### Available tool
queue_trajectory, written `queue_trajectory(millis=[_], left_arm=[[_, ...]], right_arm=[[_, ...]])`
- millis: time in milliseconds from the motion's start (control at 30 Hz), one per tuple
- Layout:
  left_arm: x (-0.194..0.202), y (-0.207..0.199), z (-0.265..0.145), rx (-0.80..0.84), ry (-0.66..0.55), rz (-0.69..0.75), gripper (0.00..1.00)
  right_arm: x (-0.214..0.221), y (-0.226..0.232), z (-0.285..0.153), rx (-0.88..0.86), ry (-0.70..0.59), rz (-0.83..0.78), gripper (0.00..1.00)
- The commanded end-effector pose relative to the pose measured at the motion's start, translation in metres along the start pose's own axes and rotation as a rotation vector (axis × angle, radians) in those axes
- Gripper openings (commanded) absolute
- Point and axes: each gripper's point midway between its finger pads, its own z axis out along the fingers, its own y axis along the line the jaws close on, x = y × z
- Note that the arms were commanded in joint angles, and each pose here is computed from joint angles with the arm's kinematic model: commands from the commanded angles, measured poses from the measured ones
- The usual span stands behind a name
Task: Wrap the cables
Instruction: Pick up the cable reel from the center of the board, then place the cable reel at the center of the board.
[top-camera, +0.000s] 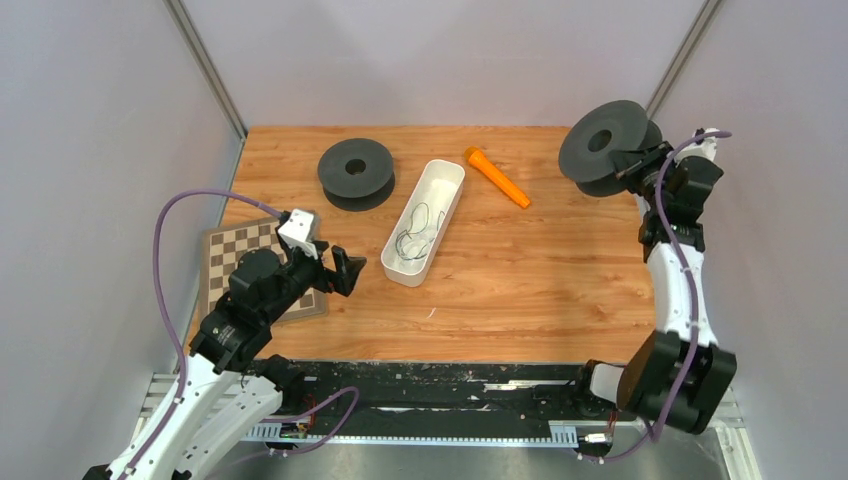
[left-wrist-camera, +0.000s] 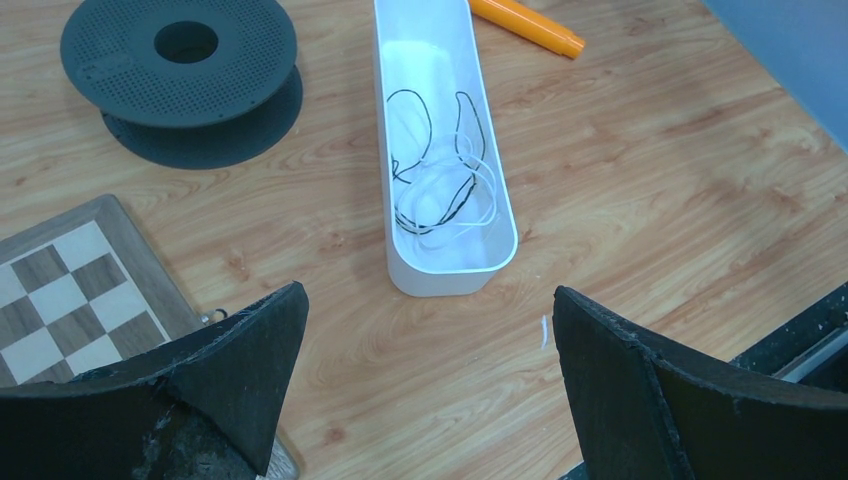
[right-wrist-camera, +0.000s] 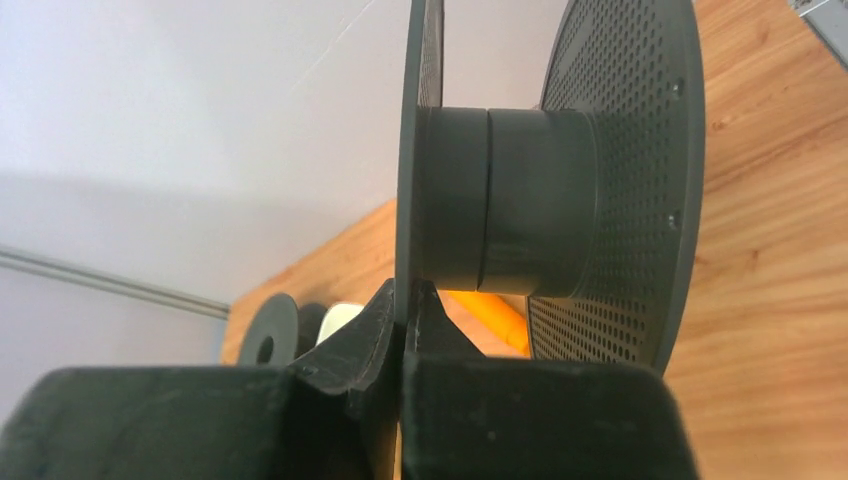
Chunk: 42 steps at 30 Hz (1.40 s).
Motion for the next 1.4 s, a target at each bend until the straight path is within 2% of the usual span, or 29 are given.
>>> queue_trajectory(millis=[0, 200, 367, 500, 633, 767, 1067, 1367], left_arm=[[-0.013, -0.001, -0.002, 0.003, -0.043, 0.01, 1.0], [-0.012, 0.005, -0.002, -0.038, -0.042, -0.003, 1.0], [-0.011, 0.01, -0.002, -0.064, -0.029, -0.002, 1.0], [-0.01, 0.012, -0.001, -0.087, -0.002, -0.044, 1.0], [-0.01, 0.004, 0.004, -0.066, 0.038, -0.09, 1.0], [-0.005, 0.002, 0.009, -0.062, 0.064, -0.121, 0.99], [0.006, 0.003, 0.012, -0.076, 0.095, -0.156, 0.98], [0.01, -0.003, 0.018, -0.049, 0.124, -0.176, 0.93]], right_arm=[[0.028, 0.017, -0.042, 0.119, 0.069, -0.238, 0.0], [0.089, 0.046, -0.086, 0.17, 0.164, -0.421, 0.0], [0.158, 0.055, -0.115, 0.158, 0.316, -0.497, 0.0], [0.202, 0.053, -0.129, 0.238, 0.395, -0.564, 0.0], [0.241, 0.074, -0.142, 0.266, 0.444, -0.623, 0.0], [0.261, 0.086, -0.142, 0.31, 0.459, -0.673, 0.0], [0.288, 0.108, -0.13, 0.289, 0.481, -0.543, 0.0], [0.28, 0.124, -0.121, 0.284, 0.438, -0.512, 0.11]])
